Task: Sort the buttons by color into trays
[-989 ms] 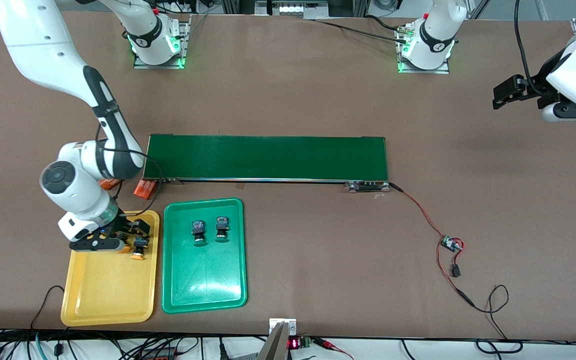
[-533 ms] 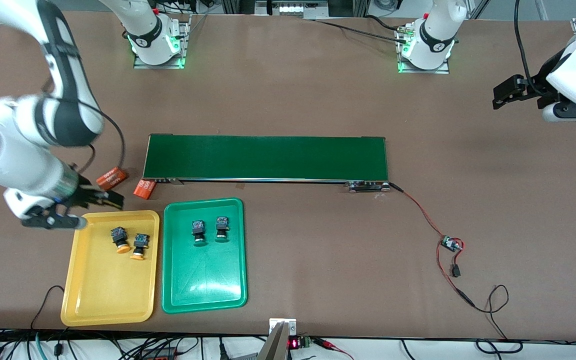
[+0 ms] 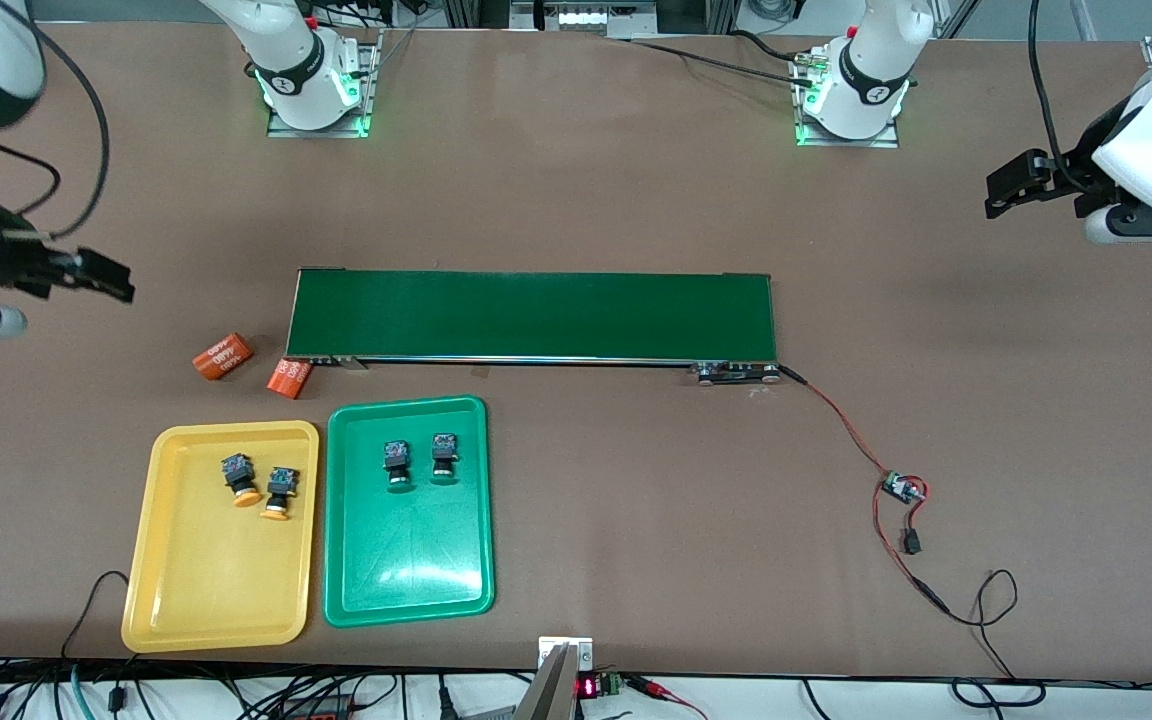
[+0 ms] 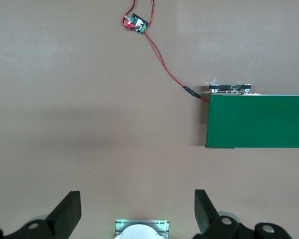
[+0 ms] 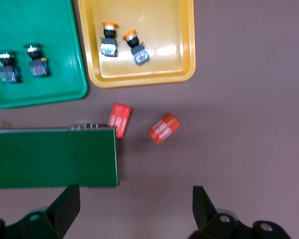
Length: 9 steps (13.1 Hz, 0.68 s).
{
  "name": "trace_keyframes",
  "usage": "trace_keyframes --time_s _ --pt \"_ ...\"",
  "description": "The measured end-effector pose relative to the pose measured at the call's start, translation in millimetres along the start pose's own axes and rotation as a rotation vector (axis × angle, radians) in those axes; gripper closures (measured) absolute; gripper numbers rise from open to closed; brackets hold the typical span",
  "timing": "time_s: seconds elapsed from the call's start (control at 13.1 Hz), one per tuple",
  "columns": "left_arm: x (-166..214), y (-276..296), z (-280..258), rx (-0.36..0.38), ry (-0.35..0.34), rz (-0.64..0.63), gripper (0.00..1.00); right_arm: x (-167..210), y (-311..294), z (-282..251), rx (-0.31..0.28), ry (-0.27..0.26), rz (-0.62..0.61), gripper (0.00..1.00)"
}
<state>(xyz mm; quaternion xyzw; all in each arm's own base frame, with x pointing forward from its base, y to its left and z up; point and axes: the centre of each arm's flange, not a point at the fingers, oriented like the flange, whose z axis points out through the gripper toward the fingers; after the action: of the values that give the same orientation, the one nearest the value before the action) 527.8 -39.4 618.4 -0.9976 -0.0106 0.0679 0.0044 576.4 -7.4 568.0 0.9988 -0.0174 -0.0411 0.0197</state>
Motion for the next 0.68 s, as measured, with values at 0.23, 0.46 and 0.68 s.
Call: trace_keyframes --time_s 0.23,0.46,0.68 --pt "0 0 0 0.000 0.000 0.000 0.00 -19 -1 -17 0.000 -0.021 -0.003 0.00" --pt "0 0 0 0.000 0.000 0.000 0.00 -20 -18 -17 0.005 -0.024 -0.030 0.00" --pt "0 0 0 0.000 0.000 0.000 0.00 -18 -35 -17 0.052 -0.010 -0.047 0.00"
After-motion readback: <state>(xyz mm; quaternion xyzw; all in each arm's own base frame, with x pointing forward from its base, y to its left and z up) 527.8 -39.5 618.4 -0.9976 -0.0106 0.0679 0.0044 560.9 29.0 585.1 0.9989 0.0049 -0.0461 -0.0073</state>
